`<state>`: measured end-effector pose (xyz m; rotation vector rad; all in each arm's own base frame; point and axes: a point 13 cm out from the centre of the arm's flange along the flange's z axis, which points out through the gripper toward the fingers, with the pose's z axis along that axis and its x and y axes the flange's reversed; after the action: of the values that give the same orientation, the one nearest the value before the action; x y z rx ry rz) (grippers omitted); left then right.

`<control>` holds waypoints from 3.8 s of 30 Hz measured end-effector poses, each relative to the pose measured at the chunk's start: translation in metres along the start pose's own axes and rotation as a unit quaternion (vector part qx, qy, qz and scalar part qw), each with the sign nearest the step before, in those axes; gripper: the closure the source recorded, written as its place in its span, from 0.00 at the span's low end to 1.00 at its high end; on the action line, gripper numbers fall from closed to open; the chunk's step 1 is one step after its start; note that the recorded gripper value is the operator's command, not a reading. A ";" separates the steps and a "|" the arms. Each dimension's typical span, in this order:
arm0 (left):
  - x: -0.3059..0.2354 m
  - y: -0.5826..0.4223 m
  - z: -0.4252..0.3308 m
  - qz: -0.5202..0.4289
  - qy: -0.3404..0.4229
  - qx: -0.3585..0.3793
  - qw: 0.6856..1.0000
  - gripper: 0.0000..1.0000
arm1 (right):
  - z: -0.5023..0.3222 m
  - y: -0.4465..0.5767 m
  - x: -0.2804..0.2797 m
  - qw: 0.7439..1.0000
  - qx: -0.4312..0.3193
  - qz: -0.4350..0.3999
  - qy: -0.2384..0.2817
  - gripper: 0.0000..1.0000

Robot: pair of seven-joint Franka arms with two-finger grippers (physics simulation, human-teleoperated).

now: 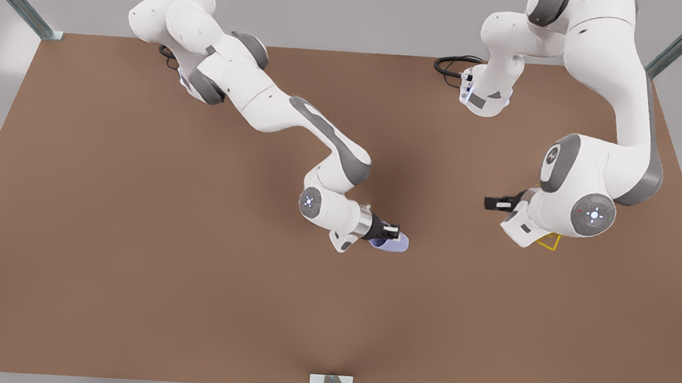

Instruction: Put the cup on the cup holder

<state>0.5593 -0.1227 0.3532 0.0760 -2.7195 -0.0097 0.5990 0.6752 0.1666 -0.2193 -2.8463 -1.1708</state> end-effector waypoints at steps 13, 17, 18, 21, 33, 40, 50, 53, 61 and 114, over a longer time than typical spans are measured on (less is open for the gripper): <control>-0.062 -0.146 0.004 -0.309 -0.107 0.094 0.940 0.00 | 0.034 -0.023 -0.003 1.000 -0.011 0.014 -0.002 0.00; -0.070 -0.152 0.010 -0.379 -0.107 0.103 0.913 0.00 | 0.039 -0.031 -0.002 1.000 -0.005 0.008 0.004 0.00; -0.071 -0.153 0.010 -0.395 -0.107 0.106 0.906 0.00 | 0.040 -0.033 -0.002 1.000 -0.004 0.006 0.005 0.00; -0.074 -0.153 0.012 -0.437 -0.105 0.113 0.886 0.00 | 0.041 -0.037 -0.003 1.000 -0.001 0.002 0.006 0.00; -0.070 -0.176 0.020 -0.532 -0.094 0.122 0.833 0.00 | 0.028 -0.077 -0.035 1.000 0.013 0.000 0.007 0.00; -0.076 -0.191 0.037 -0.565 -0.089 0.126 0.811 0.00 | -0.108 -0.126 -0.054 0.997 0.055 0.051 0.033 0.00; -0.134 -0.186 0.092 -0.650 -0.139 0.117 0.738 0.00 | -0.614 -0.288 -0.144 0.916 0.374 -0.002 -0.142 0.00; -0.131 -0.191 0.117 -0.667 -0.153 0.104 0.721 0.00 | -0.689 -0.269 -0.101 0.907 0.397 0.004 -0.138 0.00; -0.114 -0.195 0.167 -0.704 -0.168 0.098 0.683 0.00 | -0.678 -0.272 -0.055 0.919 0.392 -0.001 -0.043 0.00; -0.129 -0.300 0.270 -0.739 -0.151 0.200 0.626 0.00 | -0.662 -0.327 -0.065 0.923 0.383 -0.033 0.016 0.00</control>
<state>0.5822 -0.4169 0.0481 2.4921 -1.9906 0.1116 0.6124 -0.0273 0.4023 -0.0547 -3.0301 0.0033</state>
